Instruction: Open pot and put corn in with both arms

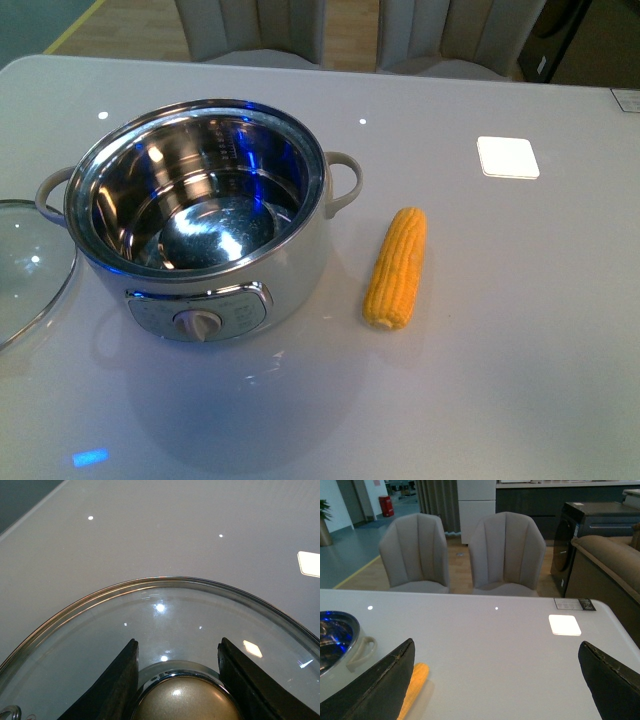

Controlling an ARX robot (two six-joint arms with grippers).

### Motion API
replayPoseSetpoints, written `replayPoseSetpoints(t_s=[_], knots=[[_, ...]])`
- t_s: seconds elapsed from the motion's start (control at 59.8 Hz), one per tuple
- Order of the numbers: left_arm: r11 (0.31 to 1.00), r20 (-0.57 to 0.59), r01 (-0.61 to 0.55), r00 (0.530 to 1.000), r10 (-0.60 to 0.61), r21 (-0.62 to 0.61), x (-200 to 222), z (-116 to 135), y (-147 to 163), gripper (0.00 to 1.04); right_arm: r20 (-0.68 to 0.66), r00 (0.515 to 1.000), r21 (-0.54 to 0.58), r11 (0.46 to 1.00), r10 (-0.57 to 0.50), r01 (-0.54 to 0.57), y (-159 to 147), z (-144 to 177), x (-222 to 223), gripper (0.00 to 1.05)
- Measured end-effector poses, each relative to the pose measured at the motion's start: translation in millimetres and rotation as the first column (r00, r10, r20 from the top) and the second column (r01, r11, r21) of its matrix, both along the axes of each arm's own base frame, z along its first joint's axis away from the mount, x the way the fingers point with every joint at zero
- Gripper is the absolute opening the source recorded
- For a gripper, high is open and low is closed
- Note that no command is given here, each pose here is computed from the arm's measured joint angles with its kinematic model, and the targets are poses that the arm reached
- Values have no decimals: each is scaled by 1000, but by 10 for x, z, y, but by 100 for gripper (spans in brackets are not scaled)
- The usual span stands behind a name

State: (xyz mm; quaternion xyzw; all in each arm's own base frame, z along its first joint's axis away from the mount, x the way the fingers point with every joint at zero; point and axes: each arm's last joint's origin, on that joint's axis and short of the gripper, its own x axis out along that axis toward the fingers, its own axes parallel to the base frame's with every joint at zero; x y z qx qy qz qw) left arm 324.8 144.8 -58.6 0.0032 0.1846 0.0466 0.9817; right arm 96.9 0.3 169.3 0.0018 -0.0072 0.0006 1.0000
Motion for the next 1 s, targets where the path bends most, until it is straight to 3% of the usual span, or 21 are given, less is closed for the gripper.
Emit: replayPoseSetpoints(t_s=[0.167,0.318,0.602,0.736,1.003], knots=[[1000,1,-1,1000,1,-1,-5,-21,-2,42,0,1000,0,1000,0,0,0,0,0,96],[1000,-6,-12,1000,12,23,1,-28,-12,55,0,1000,0,1000,0,0,0,0,0,96],[999,-15,-28,999,28,33,-24,3,-27,99,0,1000,0,1000,0,0,0,0,0,96],[999,-17,-22,1000,22,34,-61,104,-49,98,0,1000,0,1000,0,0,0,0,0,96],[999,35,-12,999,11,37,-260,812,-101,98,0,1000,0,1000,0,0,0,0,0,96]])
